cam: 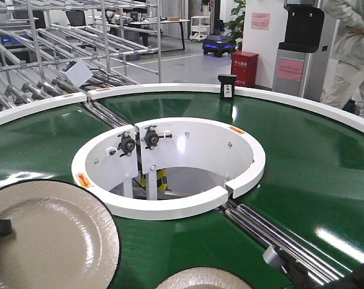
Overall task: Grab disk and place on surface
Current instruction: 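Lift both plates upright off the carousel with both grippers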
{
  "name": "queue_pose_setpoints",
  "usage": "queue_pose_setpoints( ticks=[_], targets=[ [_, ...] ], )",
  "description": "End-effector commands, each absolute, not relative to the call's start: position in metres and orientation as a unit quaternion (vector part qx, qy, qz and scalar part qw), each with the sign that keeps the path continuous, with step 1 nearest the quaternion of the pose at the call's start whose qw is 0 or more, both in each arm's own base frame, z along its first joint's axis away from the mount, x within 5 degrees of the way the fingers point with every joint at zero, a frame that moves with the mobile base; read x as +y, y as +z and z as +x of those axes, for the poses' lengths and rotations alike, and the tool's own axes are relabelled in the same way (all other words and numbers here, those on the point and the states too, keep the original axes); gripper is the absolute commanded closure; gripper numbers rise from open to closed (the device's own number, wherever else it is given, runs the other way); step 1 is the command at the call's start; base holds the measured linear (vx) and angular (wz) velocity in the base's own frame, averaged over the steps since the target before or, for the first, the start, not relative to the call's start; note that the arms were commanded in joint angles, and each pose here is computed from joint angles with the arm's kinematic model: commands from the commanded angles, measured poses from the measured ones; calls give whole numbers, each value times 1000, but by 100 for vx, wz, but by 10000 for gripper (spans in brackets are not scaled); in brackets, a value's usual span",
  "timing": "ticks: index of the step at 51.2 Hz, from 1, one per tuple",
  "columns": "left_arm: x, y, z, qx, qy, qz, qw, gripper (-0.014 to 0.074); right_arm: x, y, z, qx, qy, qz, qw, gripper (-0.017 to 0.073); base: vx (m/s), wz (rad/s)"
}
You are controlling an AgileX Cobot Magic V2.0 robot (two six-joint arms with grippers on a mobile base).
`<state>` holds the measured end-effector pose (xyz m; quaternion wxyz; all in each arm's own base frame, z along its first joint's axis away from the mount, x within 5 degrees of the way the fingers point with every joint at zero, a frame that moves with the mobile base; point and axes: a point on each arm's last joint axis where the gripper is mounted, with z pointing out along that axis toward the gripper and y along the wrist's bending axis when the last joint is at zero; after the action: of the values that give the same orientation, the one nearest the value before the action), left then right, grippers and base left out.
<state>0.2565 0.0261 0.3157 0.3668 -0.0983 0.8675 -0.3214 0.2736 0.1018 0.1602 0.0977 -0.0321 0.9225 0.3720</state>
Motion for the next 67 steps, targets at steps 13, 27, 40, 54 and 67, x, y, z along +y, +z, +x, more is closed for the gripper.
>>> queue_pose_setpoints(
  ticks=[13, 27, 40, 54, 67],
  targets=[
    [25, 342, 258, 828, -342, -125, 426, 601, 102, 247, 274, 900, 395, -16, 185, 567, 0, 0],
    [25, 342, 258, 828, -343, -126, 426, 601, 96, 341, 259, 878, 400, 8, 262, 567, 0, 0],
    [7, 345, 259, 817, -387, -123, 410, 598, 105, 409, 256, 808, 491, 10, 327, 567, 0, 0],
    [-48, 359, 264, 770, -484, -125, 396, 595, 122, 452, 261, 776, 526, 4, 349, 567, 0, 0],
    [-87, 359, 263, 764, -496, -165, 378, 595, 121, 476, 267, 763, 531, 9, 370, 567, 0, 0]
  ],
)
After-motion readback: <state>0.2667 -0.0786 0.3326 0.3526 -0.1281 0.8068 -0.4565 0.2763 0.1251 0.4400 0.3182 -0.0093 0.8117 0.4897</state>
